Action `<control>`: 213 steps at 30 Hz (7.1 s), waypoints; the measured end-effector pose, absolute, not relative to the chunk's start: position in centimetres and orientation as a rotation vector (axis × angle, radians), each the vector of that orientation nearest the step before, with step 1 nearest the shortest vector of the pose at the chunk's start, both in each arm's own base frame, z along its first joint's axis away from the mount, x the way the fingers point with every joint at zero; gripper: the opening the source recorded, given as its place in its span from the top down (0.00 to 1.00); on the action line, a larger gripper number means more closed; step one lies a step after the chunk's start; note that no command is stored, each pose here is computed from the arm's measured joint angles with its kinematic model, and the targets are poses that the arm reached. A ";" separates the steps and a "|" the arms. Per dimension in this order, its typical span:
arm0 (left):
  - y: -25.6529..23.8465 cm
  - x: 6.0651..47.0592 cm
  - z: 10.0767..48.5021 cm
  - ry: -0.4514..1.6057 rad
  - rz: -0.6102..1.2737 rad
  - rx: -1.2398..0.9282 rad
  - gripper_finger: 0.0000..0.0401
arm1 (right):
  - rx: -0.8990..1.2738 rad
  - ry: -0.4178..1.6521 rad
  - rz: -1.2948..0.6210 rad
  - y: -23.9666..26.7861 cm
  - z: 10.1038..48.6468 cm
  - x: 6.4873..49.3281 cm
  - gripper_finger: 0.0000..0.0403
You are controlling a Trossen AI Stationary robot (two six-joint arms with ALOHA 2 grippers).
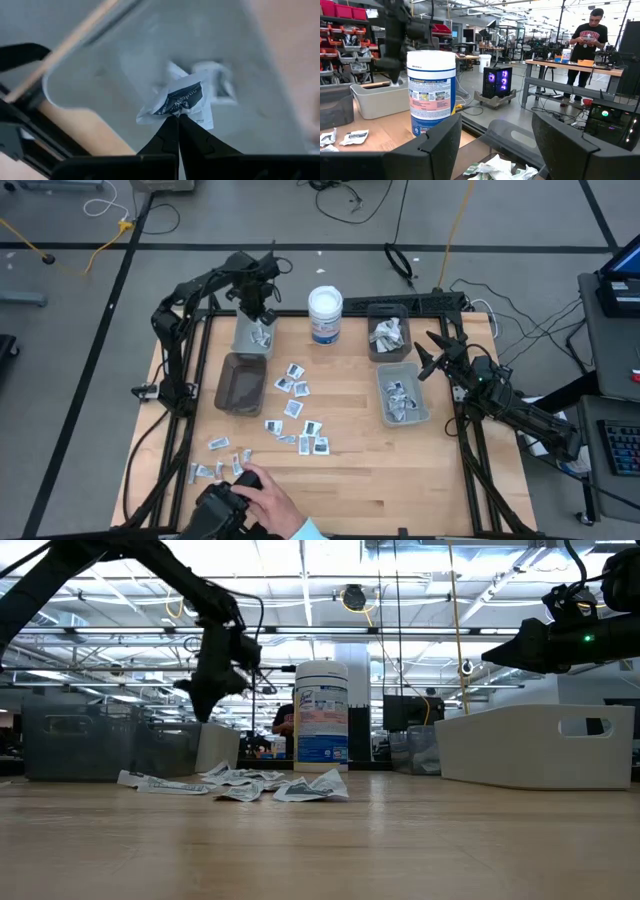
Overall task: Pick & Place First Aid Supplies
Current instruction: Put the gray towelette pack into the left gray bin
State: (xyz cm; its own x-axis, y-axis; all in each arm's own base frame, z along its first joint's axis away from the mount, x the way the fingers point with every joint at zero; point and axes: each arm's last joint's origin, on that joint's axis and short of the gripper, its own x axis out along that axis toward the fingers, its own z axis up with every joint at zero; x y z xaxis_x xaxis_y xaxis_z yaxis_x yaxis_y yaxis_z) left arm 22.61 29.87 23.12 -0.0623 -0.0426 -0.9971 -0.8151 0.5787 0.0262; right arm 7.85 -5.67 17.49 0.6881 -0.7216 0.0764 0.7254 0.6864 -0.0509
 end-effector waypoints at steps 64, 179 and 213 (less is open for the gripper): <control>14.6 29.8 25.5 1.403 0.507 -0.482 0.47 | -0.079 -0.051 -0.811 -5.7 17.5 7.8 0.41; -5.0 39.5 24.9 1.371 -0.118 0.027 0.99 | -0.079 -0.051 -0.810 -5.7 17.5 7.8 0.41; 20.6 31.7 26.9 1.366 0.468 -0.491 0.99 | -0.079 -0.051 -0.810 -5.7 17.5 7.9 0.41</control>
